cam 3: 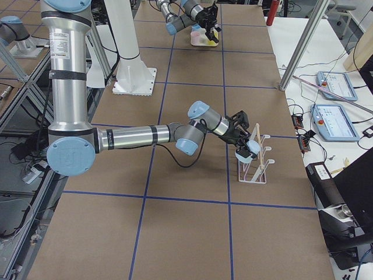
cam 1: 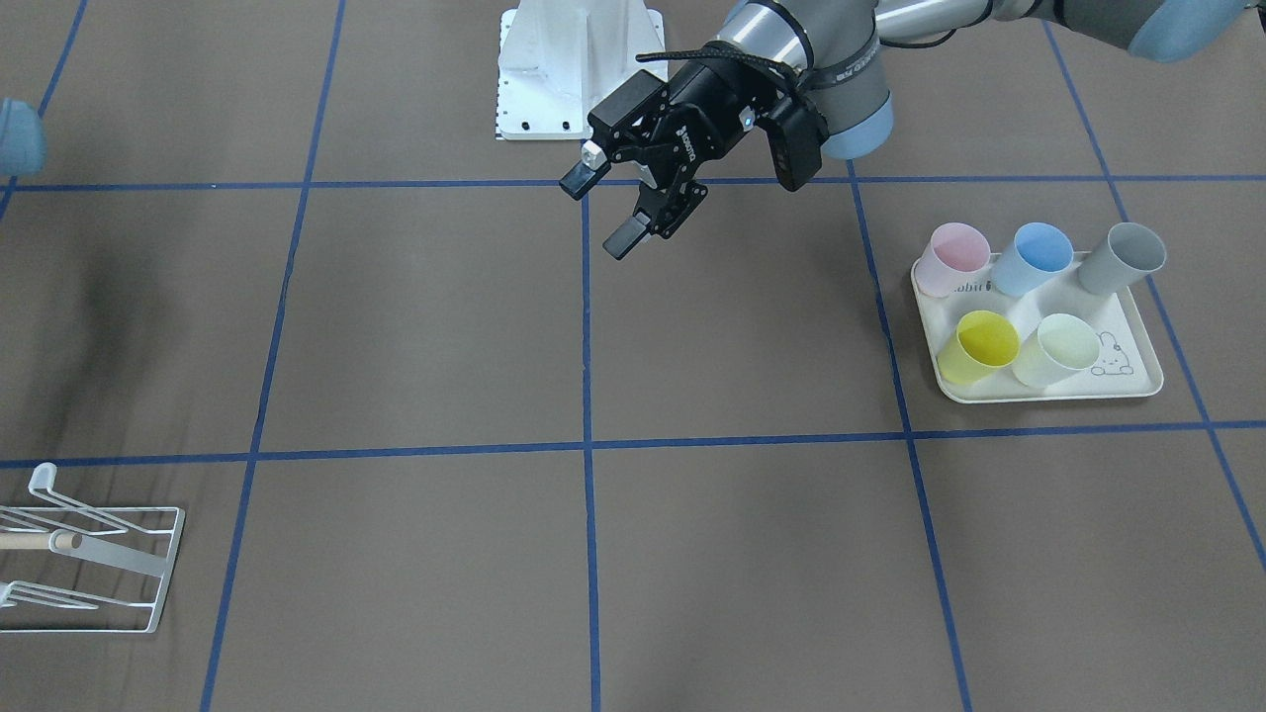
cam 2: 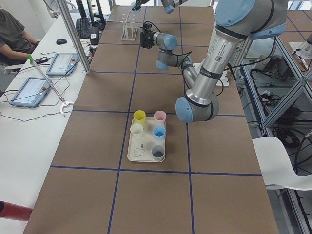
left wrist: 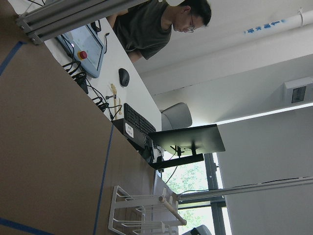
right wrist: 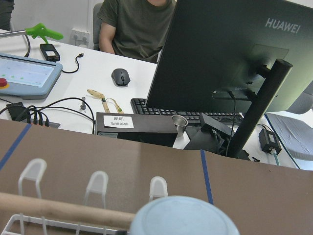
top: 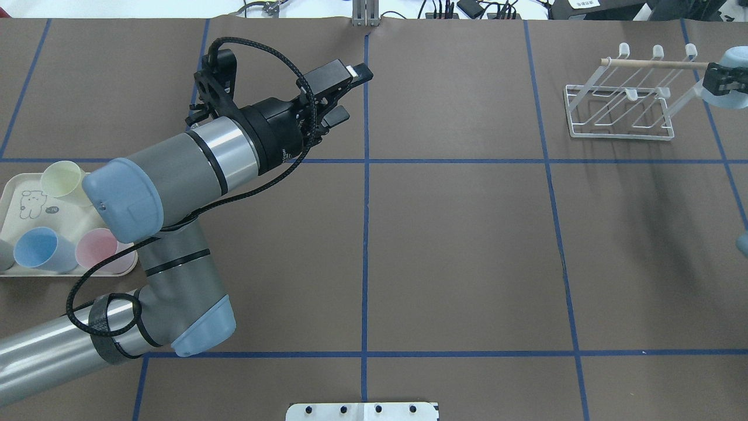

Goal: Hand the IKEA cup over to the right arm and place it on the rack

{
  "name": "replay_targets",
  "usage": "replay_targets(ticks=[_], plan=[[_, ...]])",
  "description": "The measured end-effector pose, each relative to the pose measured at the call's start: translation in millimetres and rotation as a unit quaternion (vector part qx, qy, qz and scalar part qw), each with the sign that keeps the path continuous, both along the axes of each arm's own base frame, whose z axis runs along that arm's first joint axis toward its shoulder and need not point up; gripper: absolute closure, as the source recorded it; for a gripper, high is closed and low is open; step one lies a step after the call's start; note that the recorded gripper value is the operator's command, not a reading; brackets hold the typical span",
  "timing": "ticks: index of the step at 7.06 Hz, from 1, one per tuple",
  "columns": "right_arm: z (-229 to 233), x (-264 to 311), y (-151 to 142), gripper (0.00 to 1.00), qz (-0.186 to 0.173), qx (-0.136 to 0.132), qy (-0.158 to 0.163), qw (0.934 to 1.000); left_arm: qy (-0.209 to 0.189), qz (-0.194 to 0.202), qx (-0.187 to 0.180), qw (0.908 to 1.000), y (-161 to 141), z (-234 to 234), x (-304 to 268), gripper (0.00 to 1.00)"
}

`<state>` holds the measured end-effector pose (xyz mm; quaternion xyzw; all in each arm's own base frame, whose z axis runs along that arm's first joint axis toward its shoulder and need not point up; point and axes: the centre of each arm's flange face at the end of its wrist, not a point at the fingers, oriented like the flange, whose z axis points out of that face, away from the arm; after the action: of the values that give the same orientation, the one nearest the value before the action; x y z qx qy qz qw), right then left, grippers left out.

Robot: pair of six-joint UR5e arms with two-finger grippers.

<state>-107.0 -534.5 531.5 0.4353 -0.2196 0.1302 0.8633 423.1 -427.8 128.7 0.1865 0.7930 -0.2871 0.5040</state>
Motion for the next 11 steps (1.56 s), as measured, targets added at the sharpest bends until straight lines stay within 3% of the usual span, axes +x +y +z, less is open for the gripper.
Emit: replay_targets(ticks=[11], plan=[[12.4,-10.8,-19.0,1.0,0.007,-0.01,0.006,0.9999,-0.006,0.004,-0.005,1.0,3.1,12.6,4.5,0.0]])
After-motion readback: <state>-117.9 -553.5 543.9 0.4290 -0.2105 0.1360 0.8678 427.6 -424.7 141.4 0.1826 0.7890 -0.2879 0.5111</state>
